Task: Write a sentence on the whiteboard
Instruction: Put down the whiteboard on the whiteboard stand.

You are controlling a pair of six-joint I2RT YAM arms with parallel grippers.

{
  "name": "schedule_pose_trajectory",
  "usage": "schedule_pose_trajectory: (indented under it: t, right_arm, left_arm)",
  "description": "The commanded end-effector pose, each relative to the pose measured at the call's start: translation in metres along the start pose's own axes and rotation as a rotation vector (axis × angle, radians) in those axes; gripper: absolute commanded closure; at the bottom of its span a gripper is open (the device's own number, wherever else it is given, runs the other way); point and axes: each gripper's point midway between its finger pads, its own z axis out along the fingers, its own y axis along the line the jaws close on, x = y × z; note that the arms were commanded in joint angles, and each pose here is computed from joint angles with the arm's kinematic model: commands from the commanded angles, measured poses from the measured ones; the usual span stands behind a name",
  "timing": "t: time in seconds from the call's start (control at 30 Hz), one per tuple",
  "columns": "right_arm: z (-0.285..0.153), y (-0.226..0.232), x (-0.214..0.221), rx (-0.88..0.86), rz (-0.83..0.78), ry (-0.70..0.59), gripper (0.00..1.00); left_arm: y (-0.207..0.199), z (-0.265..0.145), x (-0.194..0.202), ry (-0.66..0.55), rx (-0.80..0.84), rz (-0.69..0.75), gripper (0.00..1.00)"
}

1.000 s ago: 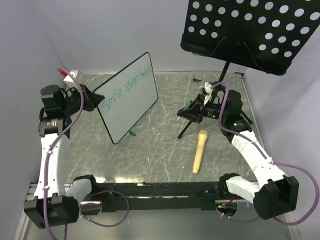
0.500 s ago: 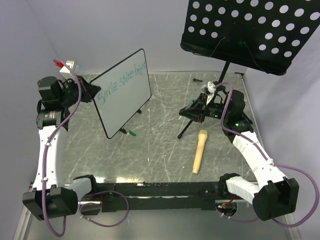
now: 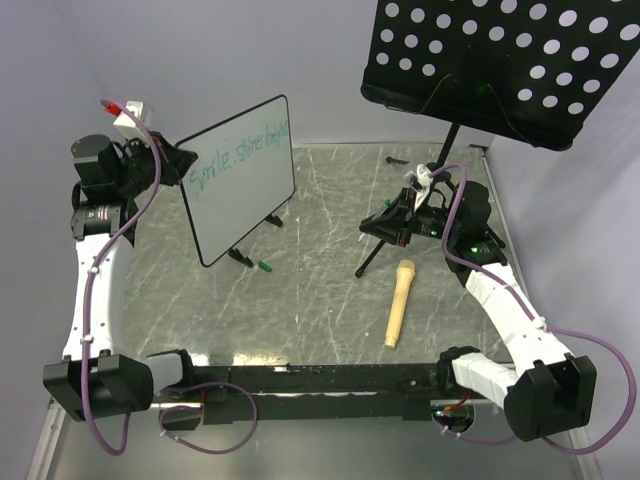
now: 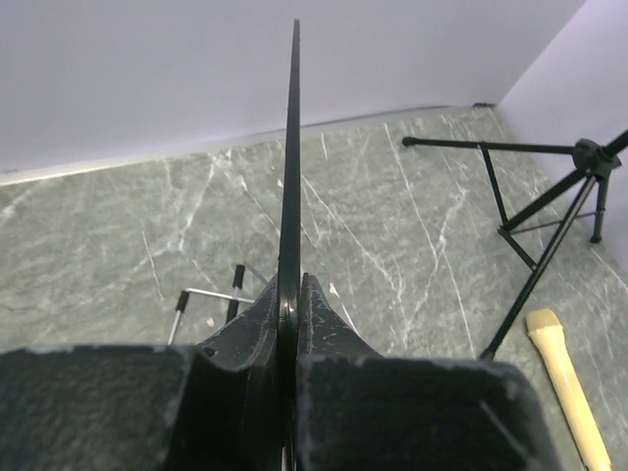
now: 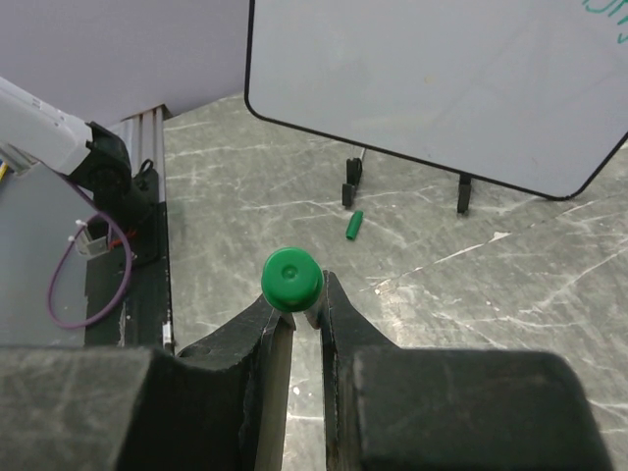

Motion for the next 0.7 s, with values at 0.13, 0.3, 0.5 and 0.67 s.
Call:
schedule_pose_trajectory:
  t: [0.13, 0.3, 0.5, 0.67]
  right_arm:
    - [-0.003, 0.003, -0.007, -0.026, -0.029, -0.021, 1.00]
    - [-0.003, 0.002, -0.006, -0.031, -0.020, -0.021, 1.00]
    - [-0.004, 0.002, -0.006, -0.032, -0.018, -0.022, 1.00]
    - [-0.005, 0.003, -0.007, -0.035, -0.014, -0.026, 1.00]
  left_arm:
    - [-0.010, -0.010, -0.063, -0.180, -0.013, 0.171, 0.99]
    - [-0.008, -0.018, -0.040, -0.150, -0.034, 0.196, 0.99]
    - [-0.005, -0.029, -0.020, -0.118, -0.071, 0.212, 0.99]
    - [-0.008, -0.041, -0.007, -0.119, -0.085, 0.212, 0.99]
